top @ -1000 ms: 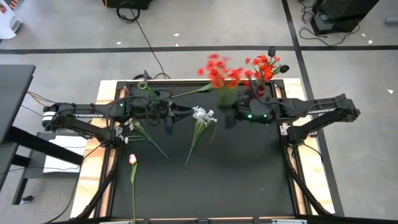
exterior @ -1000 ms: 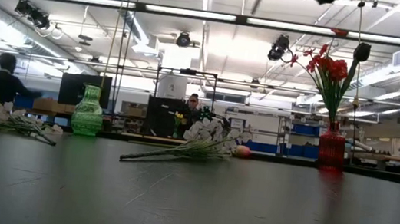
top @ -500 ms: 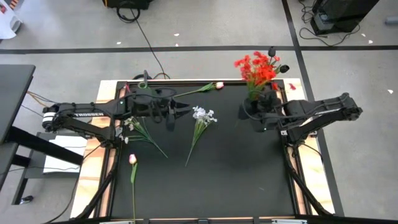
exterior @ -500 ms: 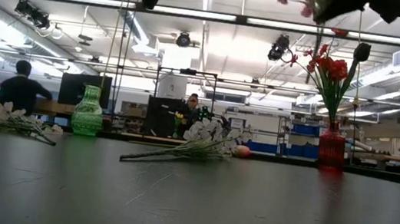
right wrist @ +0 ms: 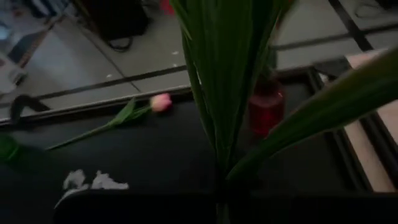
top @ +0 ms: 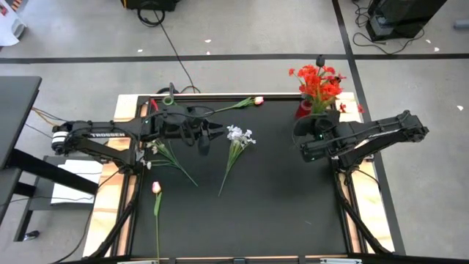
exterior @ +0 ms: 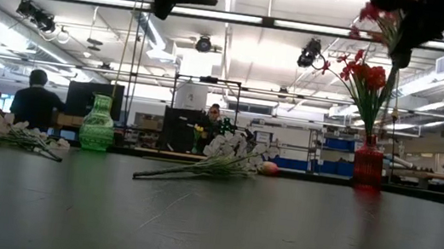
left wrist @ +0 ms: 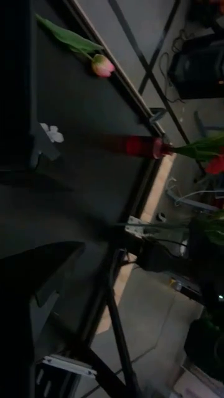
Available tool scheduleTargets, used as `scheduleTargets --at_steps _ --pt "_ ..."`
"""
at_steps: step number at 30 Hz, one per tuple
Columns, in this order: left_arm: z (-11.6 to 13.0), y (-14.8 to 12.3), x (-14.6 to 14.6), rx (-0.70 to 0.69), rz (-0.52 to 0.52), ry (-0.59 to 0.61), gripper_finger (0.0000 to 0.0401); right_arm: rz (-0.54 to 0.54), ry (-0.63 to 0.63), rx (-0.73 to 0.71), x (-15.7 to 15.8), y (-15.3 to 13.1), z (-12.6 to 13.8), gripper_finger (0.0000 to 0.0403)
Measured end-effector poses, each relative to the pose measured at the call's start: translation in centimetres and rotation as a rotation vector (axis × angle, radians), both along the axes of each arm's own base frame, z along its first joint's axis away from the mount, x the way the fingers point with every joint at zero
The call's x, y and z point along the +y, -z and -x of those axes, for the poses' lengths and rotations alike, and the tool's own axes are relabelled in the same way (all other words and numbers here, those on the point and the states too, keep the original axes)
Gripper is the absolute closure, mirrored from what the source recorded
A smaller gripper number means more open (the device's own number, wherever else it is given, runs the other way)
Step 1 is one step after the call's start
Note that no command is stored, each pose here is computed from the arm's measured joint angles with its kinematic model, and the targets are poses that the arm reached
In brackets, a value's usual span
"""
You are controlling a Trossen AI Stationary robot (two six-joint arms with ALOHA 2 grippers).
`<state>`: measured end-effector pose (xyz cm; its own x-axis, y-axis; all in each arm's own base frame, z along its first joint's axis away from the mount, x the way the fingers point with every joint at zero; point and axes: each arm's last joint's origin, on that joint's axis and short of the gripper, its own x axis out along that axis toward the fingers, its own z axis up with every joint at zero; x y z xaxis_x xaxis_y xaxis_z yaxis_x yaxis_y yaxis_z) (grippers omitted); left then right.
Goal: Sort flowers into vase by color
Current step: Put the red flower into the red flower vase
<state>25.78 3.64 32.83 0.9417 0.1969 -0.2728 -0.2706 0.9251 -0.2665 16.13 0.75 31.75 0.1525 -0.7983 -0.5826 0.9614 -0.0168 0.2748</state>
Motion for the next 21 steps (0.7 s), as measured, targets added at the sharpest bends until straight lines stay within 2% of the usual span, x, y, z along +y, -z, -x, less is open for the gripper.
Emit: scheduleTargets --at_steps 11,16,21 --pt "-0.4 0.6 0.0 0.031 0.007 0.0 0.0255 -0.032 0.17 -0.053 -0.8 5.0 3.5 0.0388" --pt "-0.3 0.6 0.0 0.032 0.007 0.0 0.0255 0.0 0.206 -0.08 -1.5 5.8 5.1 0.0388" --pt "-0.3 0.7 0.0 0.046 0.017 -0.003 0.0255 0.024 0.197 -0.137 -1.9 5.0 6.3 0.0388"
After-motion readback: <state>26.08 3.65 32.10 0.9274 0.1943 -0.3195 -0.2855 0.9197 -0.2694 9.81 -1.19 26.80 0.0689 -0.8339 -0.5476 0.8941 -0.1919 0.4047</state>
